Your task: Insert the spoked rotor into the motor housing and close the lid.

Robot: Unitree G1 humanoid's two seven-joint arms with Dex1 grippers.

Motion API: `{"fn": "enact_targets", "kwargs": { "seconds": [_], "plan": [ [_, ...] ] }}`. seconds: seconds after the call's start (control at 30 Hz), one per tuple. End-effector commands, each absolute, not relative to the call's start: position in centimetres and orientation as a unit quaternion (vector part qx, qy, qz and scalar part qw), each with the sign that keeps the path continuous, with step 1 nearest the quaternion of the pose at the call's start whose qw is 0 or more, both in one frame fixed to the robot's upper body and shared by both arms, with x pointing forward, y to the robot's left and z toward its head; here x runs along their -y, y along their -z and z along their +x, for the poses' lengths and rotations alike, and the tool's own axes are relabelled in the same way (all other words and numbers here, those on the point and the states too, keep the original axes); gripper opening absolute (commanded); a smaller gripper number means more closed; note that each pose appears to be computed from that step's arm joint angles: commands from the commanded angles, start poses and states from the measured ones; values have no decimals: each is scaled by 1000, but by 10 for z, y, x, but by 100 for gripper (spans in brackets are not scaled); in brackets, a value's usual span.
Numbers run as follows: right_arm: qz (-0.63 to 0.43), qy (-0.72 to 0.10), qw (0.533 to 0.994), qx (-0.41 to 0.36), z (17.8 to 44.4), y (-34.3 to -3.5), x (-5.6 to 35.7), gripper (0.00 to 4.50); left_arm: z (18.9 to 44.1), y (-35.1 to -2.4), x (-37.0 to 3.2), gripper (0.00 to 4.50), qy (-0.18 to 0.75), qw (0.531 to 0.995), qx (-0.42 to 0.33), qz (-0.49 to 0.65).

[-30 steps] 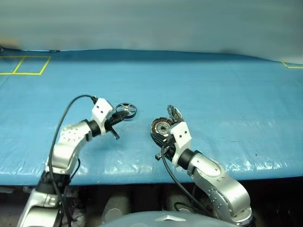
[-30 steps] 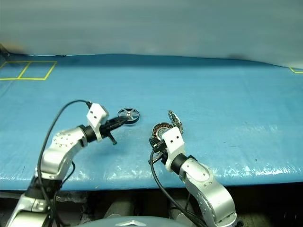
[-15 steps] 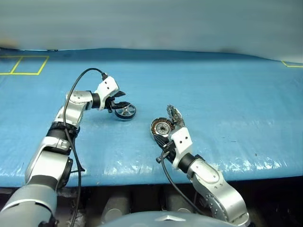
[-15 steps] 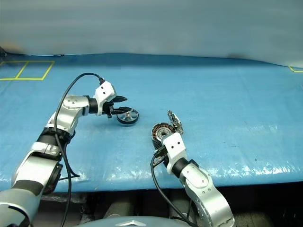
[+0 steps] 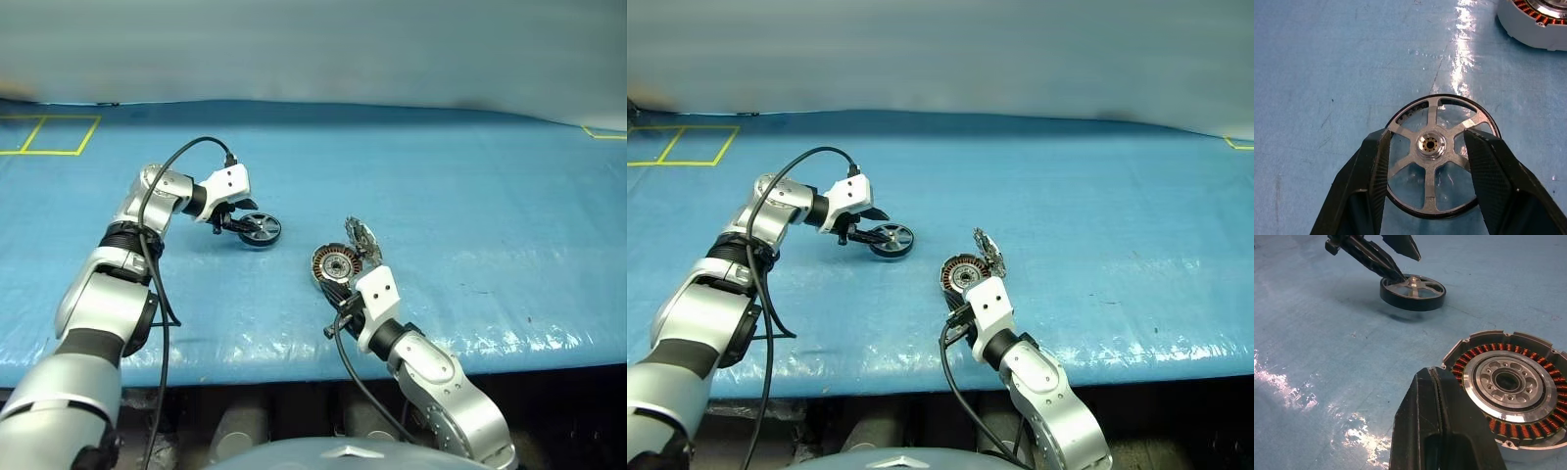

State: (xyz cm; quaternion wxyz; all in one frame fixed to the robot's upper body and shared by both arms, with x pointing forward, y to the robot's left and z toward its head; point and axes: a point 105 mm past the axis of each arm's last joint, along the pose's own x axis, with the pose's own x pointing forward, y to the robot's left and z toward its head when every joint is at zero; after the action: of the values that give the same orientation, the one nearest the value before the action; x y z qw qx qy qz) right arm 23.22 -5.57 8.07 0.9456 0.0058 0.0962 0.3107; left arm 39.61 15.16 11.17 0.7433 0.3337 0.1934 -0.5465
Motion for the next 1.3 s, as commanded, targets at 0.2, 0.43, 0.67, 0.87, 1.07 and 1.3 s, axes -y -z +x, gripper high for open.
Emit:
{"fn": "enact_targets", "kwargs": {
  "seconds": [0.2, 0.43, 0.67, 0.87, 1.07, 1.3],
  "plan": [
    [12, -311, 948, -75, 233, -90, 54, 0, 402, -109, -148, 252, 537, 727, -189, 384],
    [13, -305, 949, -75, 234, -90, 54, 0, 404, -110, -146, 252, 536, 726, -187, 388],
    [11, -299, 951, -80, 235, -87, 55, 0, 400, -104, -147, 141, 550, 706, -203, 397],
    [5, -296, 952, -83, 236, -85, 56, 0, 396, -106, -151, 125, 560, 688, -210, 411],
    [6, -287, 956, -62, 230, -89, 67, 0, 394, -129, -146, 125, 580, 681, -171, 412],
    [7, -261, 965, -21, 216, -79, 88, 0, 364, -144, -121, 125, 666, 648, -131, 346]
  ]
}}
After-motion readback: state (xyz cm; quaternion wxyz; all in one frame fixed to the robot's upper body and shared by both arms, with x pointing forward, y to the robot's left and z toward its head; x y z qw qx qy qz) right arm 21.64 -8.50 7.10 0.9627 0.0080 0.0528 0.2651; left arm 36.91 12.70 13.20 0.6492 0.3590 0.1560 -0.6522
